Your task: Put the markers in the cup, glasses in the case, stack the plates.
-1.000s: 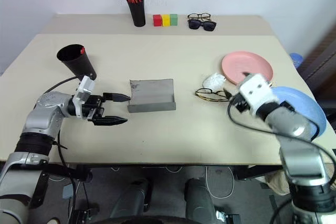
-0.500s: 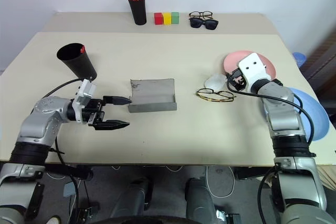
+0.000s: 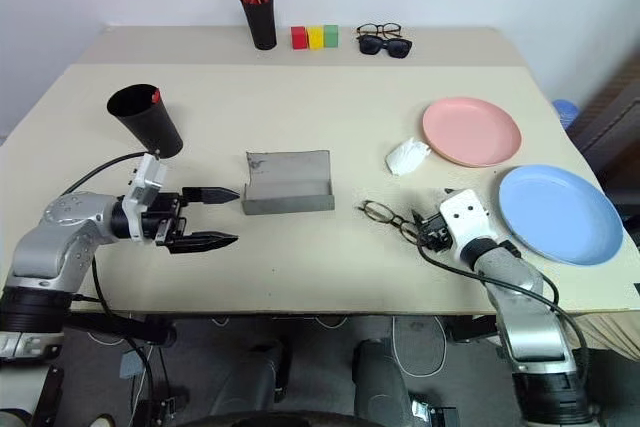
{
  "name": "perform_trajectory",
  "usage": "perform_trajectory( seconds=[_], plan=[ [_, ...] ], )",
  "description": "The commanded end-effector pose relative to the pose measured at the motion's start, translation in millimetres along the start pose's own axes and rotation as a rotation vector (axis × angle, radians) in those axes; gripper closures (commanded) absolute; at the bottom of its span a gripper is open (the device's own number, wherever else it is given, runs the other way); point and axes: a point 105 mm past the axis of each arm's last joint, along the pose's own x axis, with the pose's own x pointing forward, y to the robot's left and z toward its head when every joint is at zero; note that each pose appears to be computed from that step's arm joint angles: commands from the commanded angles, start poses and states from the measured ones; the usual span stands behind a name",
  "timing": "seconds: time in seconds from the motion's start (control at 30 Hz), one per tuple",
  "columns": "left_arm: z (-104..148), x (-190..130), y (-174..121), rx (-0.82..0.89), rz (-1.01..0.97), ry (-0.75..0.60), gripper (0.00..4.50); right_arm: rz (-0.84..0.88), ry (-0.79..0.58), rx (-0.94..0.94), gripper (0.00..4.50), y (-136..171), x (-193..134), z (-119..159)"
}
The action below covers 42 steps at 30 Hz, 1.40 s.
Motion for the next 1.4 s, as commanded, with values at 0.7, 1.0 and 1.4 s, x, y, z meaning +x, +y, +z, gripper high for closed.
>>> perform_trajectory(
  seconds=[0.7,1.0,1.4],
  plan=[
    [1.8,-3.3,2.9,0.026,0.004,-0.025,0.00,-0.170,-0.163,0.042,0.75,-30.6,-14.6,48.7],
    [4.9,-7.3,3.0,0.031,0.015,-0.014,0.00,-0.109,-0.094,-0.042,0.75,10.6,-10.4,12.5],
    [10.5,-8.0,1.0,0.030,0.026,-0.001,0.00,-0.280,-0.007,-0.285,0.75,23.2,-27.6,-27.7]
  ],
)
